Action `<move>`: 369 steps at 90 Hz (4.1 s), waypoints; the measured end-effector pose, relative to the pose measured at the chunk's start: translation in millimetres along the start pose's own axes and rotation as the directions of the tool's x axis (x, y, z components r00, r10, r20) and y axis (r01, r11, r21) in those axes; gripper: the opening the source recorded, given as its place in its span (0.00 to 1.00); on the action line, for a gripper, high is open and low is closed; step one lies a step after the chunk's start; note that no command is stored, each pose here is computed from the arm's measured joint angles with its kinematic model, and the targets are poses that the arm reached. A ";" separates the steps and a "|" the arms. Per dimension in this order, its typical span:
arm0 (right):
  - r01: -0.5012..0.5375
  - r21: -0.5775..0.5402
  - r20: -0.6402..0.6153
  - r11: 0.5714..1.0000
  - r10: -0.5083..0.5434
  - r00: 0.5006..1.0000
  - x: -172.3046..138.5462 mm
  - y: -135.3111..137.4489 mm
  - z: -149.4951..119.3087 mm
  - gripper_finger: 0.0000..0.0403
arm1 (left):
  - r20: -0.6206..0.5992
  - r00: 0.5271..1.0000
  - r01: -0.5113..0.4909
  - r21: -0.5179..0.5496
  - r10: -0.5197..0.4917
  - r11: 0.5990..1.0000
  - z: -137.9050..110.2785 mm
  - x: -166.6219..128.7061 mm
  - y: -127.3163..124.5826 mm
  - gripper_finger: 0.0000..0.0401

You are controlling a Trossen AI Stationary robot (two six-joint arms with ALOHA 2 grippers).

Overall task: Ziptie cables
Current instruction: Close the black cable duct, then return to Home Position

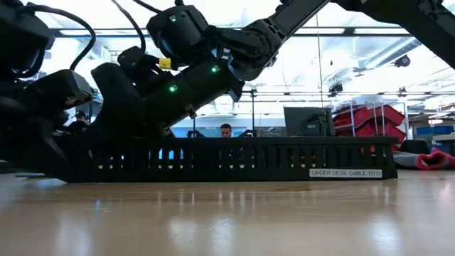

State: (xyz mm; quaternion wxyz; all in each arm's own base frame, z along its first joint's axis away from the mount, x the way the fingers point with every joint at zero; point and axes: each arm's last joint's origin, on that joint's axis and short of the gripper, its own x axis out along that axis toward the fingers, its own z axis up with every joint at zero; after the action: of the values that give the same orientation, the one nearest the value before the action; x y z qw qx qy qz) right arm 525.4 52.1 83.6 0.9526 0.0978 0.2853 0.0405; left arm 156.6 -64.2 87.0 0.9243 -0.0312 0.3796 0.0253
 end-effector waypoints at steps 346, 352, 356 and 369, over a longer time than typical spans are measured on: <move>-0.060 -0.086 0.735 0.994 0.104 0.670 -424.7 -23.8 -138.3 0.44 | 0.714 0.688 -0.079 -0.104 0.130 0.991 73.1 -152.1 78.0 0.47; -0.024 -0.089 0.719 0.996 0.081 0.690 -421.3 -23.1 -139.4 0.44 | 0.722 0.679 -0.081 -0.108 0.134 0.991 63.5 -156.0 77.5 0.46; -0.012 -0.111 0.726 0.994 0.089 0.682 -421.4 -21.2 -138.4 0.44 | 0.732 0.667 -0.078 -0.110 0.134 0.991 57.8 -159.9 77.1 0.46; -0.013 -0.164 0.666 0.986 0.120 0.736 -413.7 -17.4 -142.0 0.44 | 0.671 0.729 -0.064 -0.132 0.137 0.989 41.8 -150.0 77.4 0.45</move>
State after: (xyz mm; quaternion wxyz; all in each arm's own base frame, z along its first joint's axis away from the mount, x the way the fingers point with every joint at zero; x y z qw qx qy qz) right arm 102.4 3.3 185.3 0.9936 0.0452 -0.0860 0.0577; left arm 73.9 12.7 219.2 0.9934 -0.0454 0.0164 0.1037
